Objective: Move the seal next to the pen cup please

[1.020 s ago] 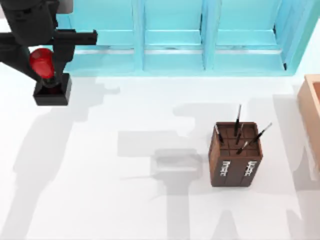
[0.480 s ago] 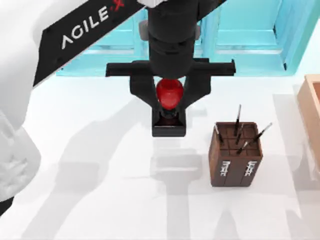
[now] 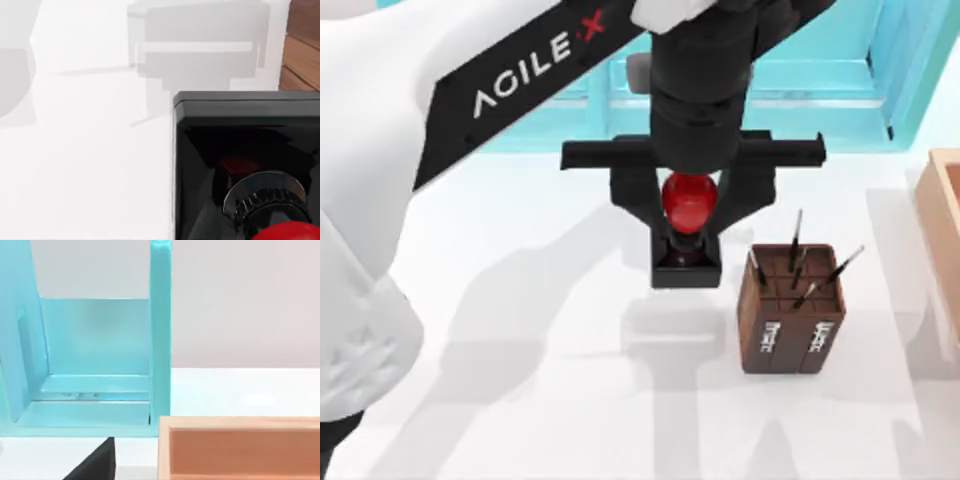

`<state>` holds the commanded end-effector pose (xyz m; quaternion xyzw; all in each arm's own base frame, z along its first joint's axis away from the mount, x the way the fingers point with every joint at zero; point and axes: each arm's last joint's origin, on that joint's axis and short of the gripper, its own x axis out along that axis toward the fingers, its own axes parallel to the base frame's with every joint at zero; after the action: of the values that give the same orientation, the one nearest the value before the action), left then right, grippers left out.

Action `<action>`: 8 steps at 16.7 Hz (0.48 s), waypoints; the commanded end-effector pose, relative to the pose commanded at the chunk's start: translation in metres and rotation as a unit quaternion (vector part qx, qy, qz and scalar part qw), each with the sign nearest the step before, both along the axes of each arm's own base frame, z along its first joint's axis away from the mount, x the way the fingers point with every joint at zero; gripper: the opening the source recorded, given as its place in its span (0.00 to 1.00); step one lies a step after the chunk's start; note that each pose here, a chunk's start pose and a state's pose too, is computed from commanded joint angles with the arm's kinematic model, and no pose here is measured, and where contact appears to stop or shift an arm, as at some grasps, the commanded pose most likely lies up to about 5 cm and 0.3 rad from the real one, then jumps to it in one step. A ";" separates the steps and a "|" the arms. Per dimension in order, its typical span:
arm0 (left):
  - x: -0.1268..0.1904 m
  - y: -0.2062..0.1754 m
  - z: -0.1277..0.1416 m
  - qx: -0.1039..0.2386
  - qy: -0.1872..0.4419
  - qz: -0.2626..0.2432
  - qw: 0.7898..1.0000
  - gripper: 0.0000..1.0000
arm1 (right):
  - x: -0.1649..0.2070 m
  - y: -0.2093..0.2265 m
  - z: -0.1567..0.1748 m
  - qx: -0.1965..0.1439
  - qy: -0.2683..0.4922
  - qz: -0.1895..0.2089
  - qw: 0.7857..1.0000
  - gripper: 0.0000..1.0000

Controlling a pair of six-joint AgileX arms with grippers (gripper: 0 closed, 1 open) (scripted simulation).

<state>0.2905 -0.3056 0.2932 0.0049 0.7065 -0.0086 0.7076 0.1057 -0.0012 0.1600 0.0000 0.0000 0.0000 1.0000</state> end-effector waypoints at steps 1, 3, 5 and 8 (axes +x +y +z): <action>0.000 0.000 -0.002 0.000 -0.001 0.000 1.000 0.00 | 0.000 0.000 0.000 0.000 0.000 0.000 1.000 1.00; 0.000 -0.001 -0.007 0.001 0.001 0.000 1.000 0.00 | 0.000 0.000 0.000 0.000 0.000 0.000 1.000 1.00; 0.000 -0.001 -0.012 0.002 0.002 0.000 1.000 0.00 | 0.000 0.000 0.000 0.000 0.000 0.000 1.000 1.00; -0.001 -0.001 -0.015 0.001 0.001 0.000 1.000 0.00 | 0.000 0.000 0.000 0.000 0.000 0.000 1.000 1.00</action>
<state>0.2897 -0.3068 0.2781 0.0062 0.7072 -0.0079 0.7069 0.1057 -0.0012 0.1600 0.0000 0.0000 0.0000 1.0000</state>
